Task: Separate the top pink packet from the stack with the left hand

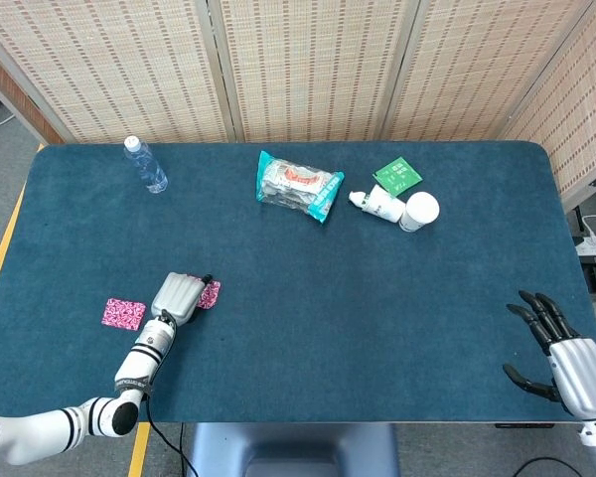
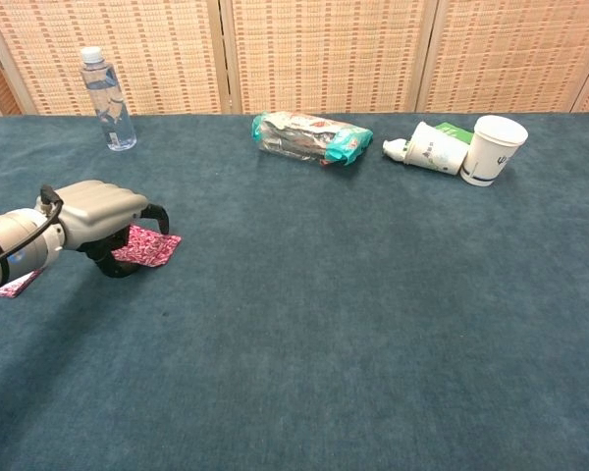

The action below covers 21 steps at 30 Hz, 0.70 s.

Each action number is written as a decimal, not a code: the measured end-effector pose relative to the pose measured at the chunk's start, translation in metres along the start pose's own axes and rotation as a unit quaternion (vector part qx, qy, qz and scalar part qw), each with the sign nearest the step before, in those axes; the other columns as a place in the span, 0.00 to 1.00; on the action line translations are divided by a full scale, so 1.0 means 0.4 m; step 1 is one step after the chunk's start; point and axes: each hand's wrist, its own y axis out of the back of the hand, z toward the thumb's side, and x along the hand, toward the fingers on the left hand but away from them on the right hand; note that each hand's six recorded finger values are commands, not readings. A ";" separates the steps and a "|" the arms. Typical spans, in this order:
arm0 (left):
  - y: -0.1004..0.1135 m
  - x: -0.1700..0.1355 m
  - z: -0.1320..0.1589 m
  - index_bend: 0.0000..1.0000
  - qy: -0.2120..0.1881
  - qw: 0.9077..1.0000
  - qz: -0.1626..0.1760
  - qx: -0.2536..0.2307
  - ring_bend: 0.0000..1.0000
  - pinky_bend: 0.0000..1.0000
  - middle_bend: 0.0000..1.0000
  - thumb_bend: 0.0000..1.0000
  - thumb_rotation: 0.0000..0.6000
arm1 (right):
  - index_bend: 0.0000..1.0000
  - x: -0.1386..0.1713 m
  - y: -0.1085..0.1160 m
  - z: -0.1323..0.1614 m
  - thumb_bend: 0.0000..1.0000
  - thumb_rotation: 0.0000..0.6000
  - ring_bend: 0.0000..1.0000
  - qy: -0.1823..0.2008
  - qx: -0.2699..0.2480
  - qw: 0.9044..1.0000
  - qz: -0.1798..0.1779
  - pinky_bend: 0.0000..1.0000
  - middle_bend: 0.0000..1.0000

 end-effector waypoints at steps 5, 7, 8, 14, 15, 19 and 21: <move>0.007 0.001 0.005 0.35 -0.001 1.000 0.010 -0.001 1.00 1.00 1.00 0.35 1.00 | 0.17 0.000 0.002 0.000 0.12 1.00 0.00 0.000 -0.002 1.000 -0.001 0.39 0.06; 0.006 0.001 0.006 0.35 -0.001 1.000 0.010 0.000 1.00 1.00 1.00 0.35 1.00 | 0.17 0.000 0.002 0.000 0.12 1.00 0.00 0.000 -0.002 1.000 -0.001 0.39 0.06; 0.005 0.001 0.006 0.35 -0.001 1.000 0.009 0.000 1.00 1.00 1.00 0.35 1.00 | 0.17 0.000 0.002 0.000 0.12 1.00 0.00 0.000 -0.002 1.000 -0.001 0.39 0.06; 0.006 -0.001 0.005 0.35 0.000 1.000 0.014 0.005 1.00 1.00 1.00 0.35 1.00 | 0.16 0.000 0.002 0.000 0.12 1.00 0.00 0.000 -0.002 1.000 -0.002 0.39 0.06; 0.006 -0.002 0.004 0.35 0.000 1.000 0.015 0.005 1.00 1.00 1.00 0.35 1.00 | 0.17 0.000 0.002 0.000 0.12 1.00 0.00 0.000 -0.002 1.000 -0.001 0.39 0.06; 0.009 -0.009 -0.001 0.37 0.003 1.000 0.024 0.011 1.00 1.00 1.00 0.35 1.00 | 0.17 -0.001 0.001 0.001 0.12 1.00 0.00 0.000 -0.001 1.000 -0.001 0.39 0.06; 0.008 -0.017 -0.004 0.38 0.004 1.000 0.028 0.011 1.00 1.00 1.00 0.36 1.00 | 0.17 -0.001 0.000 0.001 0.12 1.00 0.00 0.000 -0.001 1.000 -0.001 0.39 0.06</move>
